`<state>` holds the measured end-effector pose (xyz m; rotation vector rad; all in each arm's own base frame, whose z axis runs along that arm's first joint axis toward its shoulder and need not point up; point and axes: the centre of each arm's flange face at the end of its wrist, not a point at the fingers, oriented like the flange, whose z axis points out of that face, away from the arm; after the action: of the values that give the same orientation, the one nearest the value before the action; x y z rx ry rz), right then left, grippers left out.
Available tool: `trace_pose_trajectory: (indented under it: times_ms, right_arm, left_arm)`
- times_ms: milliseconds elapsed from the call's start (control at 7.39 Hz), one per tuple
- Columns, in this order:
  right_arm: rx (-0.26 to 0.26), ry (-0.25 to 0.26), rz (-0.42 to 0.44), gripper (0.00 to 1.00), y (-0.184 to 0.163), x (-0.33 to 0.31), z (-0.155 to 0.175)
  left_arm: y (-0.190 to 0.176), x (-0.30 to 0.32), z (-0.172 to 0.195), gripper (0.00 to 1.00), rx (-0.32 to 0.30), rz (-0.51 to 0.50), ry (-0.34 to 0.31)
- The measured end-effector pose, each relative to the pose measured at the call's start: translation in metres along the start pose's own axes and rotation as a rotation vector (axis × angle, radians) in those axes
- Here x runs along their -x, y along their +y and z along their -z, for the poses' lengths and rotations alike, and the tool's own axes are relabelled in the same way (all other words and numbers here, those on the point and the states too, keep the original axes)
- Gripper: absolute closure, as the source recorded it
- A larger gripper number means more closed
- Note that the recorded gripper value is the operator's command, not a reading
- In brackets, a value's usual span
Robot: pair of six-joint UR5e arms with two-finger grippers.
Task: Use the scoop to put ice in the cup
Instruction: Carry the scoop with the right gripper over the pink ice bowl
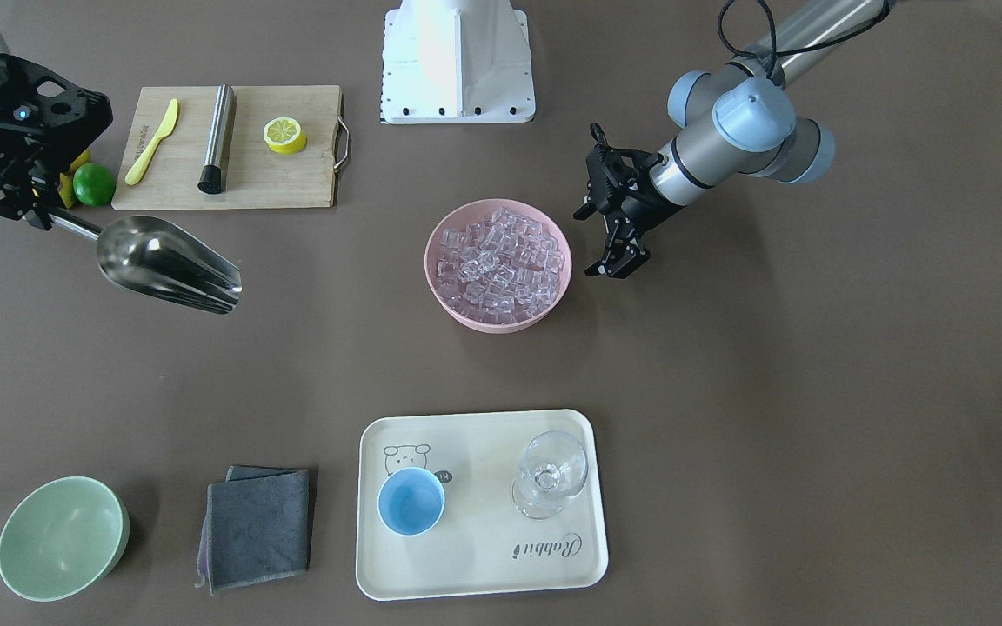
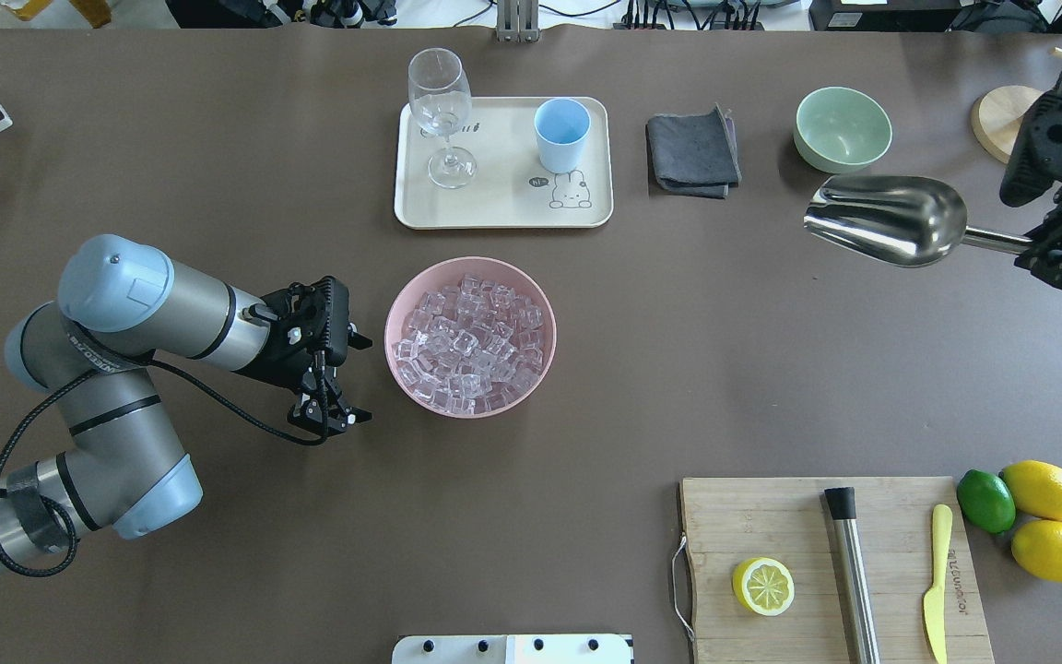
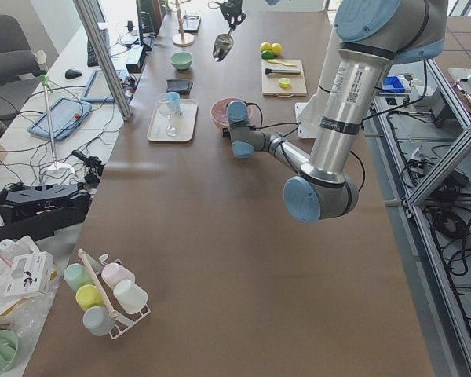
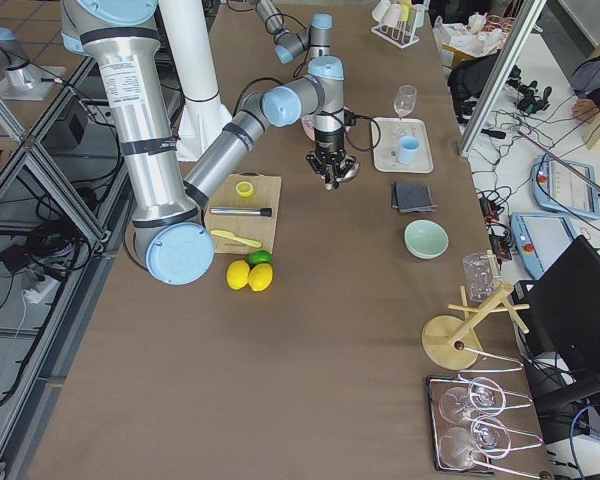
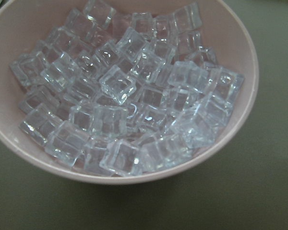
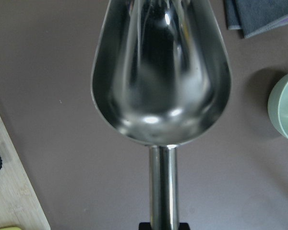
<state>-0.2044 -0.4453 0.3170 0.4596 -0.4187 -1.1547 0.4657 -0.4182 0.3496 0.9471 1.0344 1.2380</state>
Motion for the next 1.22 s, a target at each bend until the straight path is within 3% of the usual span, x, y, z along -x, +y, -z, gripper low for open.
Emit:
trace_pose_trajectory:
  times_ms: [406, 947, 1217]
  right_arm:
    - [-0.008, -0.034, 0.049, 1.0, -0.08, 0.009, 0.025]
    - [0.134, -0.045, 0.122, 1.0, -0.175, 0.041, 0.066]
    - [0.215, -0.026, 0.187, 1.0, -0.214, 0.065, 0.063]
  left_arm:
    - [0.001, 0.008, -0.001, 0.01, 0.006, 0.008, -0.012]
    - [-0.011, 0.02, -0.009, 0.01, 0.003, -0.021, -0.02]
    - [-0.009, 0.024, -0.008, 0.01, 0.008, -0.027, -0.026]
